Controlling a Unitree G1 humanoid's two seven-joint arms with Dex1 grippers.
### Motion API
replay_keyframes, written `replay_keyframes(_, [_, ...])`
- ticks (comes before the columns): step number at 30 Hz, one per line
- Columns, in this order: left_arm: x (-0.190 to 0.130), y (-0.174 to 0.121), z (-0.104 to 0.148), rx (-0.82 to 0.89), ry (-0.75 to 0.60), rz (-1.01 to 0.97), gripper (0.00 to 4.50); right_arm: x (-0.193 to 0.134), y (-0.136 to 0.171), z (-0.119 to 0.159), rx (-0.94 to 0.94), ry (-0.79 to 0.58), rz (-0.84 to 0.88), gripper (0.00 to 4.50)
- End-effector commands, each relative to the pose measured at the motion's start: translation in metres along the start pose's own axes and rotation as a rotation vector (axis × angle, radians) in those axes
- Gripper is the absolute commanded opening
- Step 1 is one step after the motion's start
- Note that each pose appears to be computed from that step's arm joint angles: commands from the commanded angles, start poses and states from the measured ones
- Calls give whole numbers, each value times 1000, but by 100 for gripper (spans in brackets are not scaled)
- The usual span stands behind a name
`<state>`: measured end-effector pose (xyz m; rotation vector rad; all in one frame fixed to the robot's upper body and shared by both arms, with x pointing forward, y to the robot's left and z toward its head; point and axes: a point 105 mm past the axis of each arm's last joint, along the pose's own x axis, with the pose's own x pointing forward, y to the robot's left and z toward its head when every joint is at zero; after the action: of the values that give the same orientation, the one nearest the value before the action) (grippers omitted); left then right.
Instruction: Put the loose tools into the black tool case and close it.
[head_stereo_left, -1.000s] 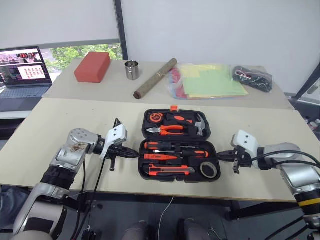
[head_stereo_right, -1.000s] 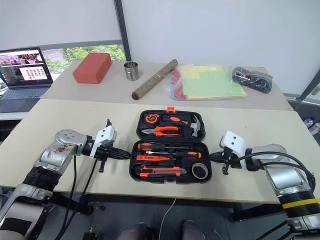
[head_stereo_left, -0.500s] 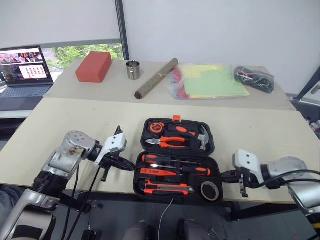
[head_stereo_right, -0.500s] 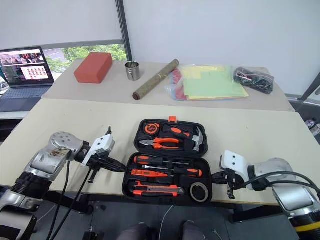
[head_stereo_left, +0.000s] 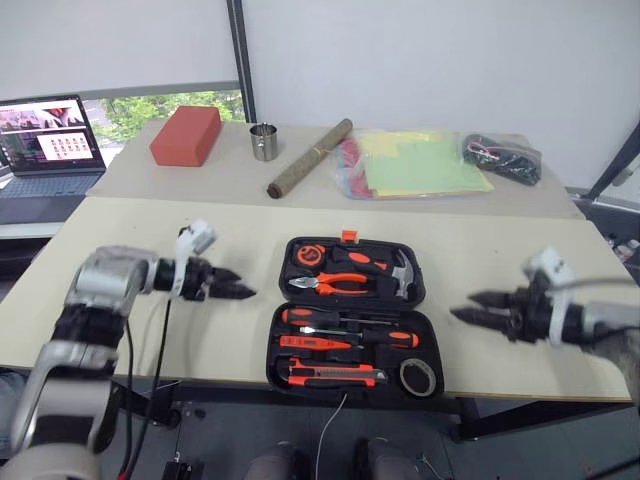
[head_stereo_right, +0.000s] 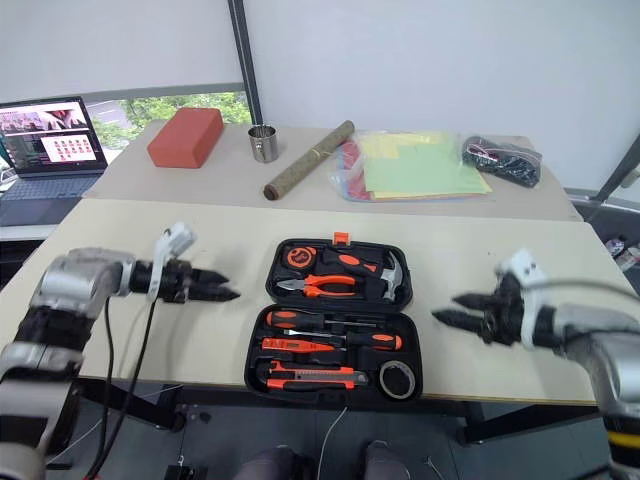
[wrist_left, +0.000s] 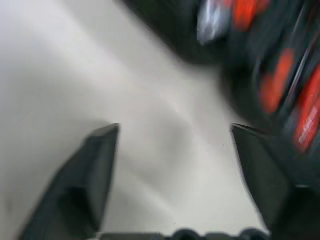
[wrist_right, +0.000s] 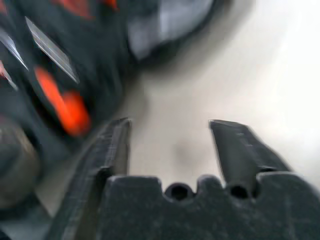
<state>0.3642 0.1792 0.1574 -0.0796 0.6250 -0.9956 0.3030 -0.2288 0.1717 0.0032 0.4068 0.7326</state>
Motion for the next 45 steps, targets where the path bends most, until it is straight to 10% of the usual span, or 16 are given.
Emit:
replay_keyframes(1, [12, 1, 20, -93, -52, 35, 450, 16, -3, 12, 95, 2, -39, 445])
replay_keyframes(9, [53, 3, 23, -165, -43, 59, 450, 58, -25, 2, 143, 106, -178, 445])
replay_keyframes(12, [60, 0, 18, -161, -26, 39, 371, 65, -28, -5, 135, 134, -200, 450])
replay_keyframes(19, [59, 1, 9, -159, -28, 37, 124, 73, -21, 1, 126, 88, -171, 238])
replay_keyframes(26, [58, -3, 7, -160, -35, 15, 46, 71, -26, 7, 130, 45, -207, 8])
replay_keyframes(39, [36, -14, 94, 268, -489, 100, 19, 59, -24, 96, -252, -328, -355, 0])
replay_keyframes(45, [42, -20, 89, 535, -515, 159, 19, 57, -22, 92, -492, -365, -430, 0])
